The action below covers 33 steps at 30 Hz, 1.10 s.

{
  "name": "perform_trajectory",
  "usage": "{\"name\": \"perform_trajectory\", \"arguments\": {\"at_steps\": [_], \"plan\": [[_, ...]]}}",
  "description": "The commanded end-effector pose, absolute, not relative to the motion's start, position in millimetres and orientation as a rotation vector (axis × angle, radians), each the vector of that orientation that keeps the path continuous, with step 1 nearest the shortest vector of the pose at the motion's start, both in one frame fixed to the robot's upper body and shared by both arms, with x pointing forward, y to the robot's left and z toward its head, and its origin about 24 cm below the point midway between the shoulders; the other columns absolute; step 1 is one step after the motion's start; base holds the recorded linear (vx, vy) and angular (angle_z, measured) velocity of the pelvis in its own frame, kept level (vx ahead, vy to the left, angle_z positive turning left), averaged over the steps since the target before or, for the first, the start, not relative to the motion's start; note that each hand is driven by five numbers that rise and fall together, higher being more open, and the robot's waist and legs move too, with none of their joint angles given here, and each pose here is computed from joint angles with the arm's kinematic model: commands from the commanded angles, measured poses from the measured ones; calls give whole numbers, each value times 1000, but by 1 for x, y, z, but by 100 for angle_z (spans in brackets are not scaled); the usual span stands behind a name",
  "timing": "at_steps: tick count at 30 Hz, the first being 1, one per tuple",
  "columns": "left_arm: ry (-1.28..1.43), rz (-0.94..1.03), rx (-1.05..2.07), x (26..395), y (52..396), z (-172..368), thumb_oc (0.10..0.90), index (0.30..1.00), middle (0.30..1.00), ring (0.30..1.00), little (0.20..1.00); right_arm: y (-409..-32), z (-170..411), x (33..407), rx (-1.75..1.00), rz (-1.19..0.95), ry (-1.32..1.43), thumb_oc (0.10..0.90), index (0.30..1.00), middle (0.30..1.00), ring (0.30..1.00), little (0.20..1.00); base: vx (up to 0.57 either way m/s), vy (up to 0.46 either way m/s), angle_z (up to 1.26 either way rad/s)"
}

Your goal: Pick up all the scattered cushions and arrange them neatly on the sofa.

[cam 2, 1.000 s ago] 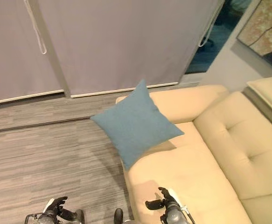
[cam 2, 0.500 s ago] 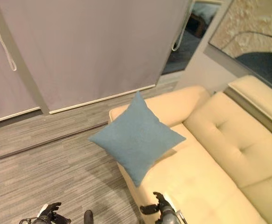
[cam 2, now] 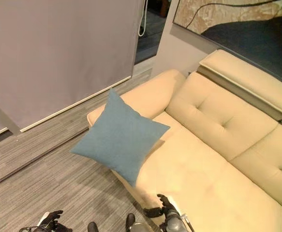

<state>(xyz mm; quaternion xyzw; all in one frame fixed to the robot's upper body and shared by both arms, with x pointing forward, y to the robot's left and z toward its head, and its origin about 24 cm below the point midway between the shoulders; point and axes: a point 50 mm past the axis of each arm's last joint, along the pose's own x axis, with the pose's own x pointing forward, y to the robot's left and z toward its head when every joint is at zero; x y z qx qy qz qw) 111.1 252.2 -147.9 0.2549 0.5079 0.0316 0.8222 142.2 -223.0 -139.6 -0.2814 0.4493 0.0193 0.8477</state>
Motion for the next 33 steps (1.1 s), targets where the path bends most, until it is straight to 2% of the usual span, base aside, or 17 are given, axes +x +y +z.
{"name": "perform_trajectory", "arguments": {"at_steps": [1, 16, 25, 31, 33], "plan": [[1005, 40, 597, 127, 255, -141, 800, 900, 900, 900, 900, -243, -120, 172, -632, -40, 835, 800, 900, 900, 900, 900, 13, 31, -21], [1006, 29, 559, 129, 242, -144, 800, 900, 900, 900, 900, -246, -121, 172, -630, -62, 857, 800, 900, 900, 900, 900, 96, 180, -38], [1032, 113, 559, 124, 263, -140, 800, 900, 900, 900, 900, -232, -125, 178, -610, -46, 870, 800, 900, 900, 900, 900, -4, 223, -57], [1040, 158, 539, 119, 270, -140, 800, 900, 900, 900, 900, -239, -126, 173, -619, -62, 884, 800, 900, 900, 900, 900, -43, 0, -26], [1040, 229, 499, 116, 275, -139, 800, 900, 900, 900, 900, -244, -123, 175, -630, -79, 879, 800, 900, 900, 900, 900, -51, -83, 0]]}}
